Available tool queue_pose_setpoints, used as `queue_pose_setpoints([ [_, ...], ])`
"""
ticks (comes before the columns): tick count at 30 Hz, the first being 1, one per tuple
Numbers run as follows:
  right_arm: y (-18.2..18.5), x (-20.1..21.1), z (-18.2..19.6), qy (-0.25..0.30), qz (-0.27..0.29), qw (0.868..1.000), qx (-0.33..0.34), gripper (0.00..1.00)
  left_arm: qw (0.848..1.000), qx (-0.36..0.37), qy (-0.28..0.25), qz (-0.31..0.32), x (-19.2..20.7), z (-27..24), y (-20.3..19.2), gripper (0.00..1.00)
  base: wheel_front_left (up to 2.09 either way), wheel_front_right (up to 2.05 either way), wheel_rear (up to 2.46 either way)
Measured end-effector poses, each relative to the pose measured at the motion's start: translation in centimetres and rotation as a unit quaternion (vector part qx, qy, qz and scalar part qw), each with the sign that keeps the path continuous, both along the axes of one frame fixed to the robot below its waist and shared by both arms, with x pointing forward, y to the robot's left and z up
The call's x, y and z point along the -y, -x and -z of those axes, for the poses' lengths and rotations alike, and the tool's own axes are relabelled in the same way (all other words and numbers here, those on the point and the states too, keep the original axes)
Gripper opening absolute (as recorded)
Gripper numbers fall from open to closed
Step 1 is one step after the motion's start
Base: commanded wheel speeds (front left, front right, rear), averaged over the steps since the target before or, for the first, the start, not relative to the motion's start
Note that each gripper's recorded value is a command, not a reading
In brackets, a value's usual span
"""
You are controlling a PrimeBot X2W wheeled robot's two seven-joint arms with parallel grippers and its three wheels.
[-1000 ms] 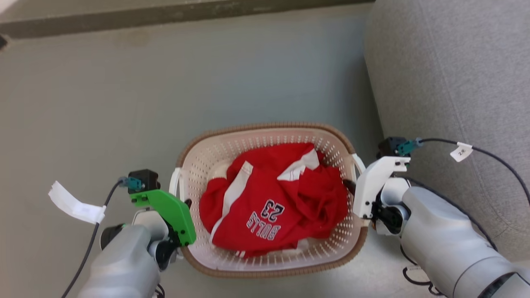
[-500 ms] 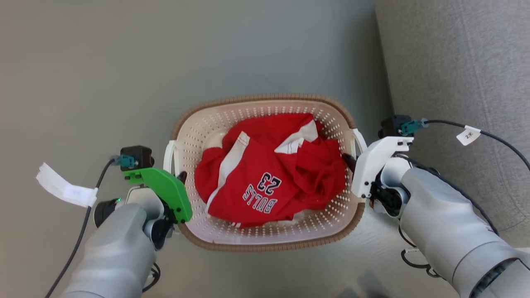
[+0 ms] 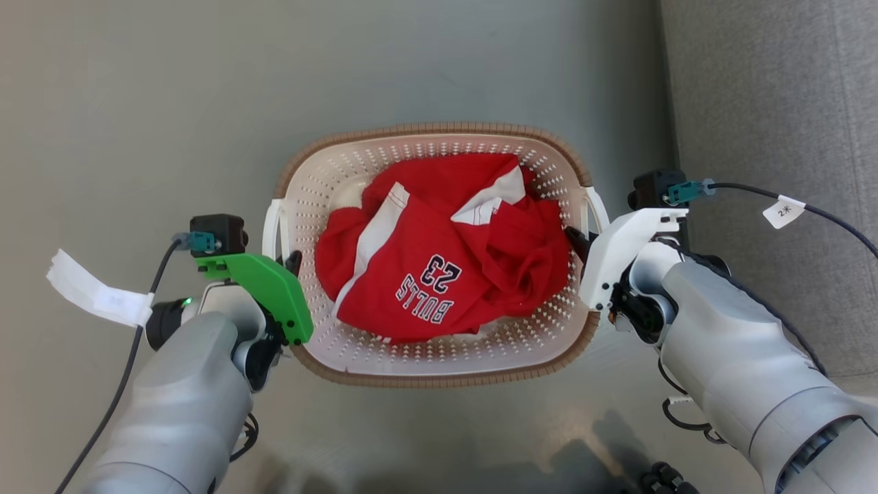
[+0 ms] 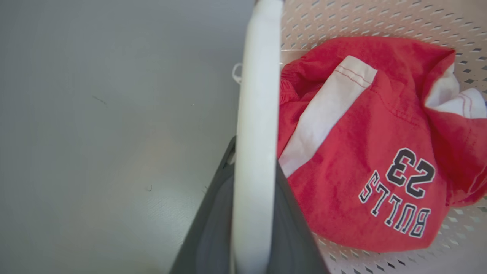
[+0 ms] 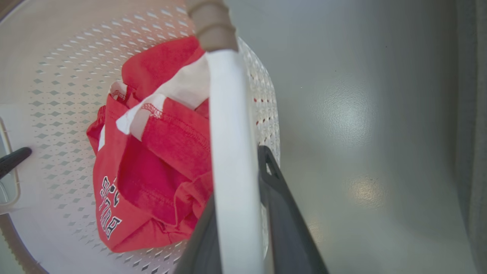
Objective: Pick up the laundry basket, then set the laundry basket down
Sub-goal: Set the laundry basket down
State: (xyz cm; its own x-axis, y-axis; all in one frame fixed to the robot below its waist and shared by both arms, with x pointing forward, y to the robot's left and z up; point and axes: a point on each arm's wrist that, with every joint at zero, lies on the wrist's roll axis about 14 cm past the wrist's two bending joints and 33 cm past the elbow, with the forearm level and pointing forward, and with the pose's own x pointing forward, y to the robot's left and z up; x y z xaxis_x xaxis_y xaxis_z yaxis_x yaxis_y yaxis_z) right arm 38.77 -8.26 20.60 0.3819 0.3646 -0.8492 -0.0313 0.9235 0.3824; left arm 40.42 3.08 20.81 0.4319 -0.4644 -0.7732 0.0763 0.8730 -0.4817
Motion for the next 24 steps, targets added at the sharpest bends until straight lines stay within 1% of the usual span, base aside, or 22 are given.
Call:
queue_pose_setpoints([
  [11,-0.9,-0.2,1.9,-0.004,0.006,1.0,0.008,0.0,1.0,-0.001,0.002,-0.009,0.1,2.0,-0.9,0.0,0.0,0.0,0.0],
  [17,-0.8,-0.3,3.1,-0.004,0.008,1.0,0.005,0.0,1.0,-0.015,0.001,-0.008,0.0,3.4,-0.4,0.0,0.0,0.0,0.0],
  [24,-1.5,-0.4,4.2,-0.005,0.01,1.0,0.012,0.0,1.0,-0.012,-0.001,-0.011,-0.1,4.5,-1.0,0.0,0.0,0.0,0.0],
])
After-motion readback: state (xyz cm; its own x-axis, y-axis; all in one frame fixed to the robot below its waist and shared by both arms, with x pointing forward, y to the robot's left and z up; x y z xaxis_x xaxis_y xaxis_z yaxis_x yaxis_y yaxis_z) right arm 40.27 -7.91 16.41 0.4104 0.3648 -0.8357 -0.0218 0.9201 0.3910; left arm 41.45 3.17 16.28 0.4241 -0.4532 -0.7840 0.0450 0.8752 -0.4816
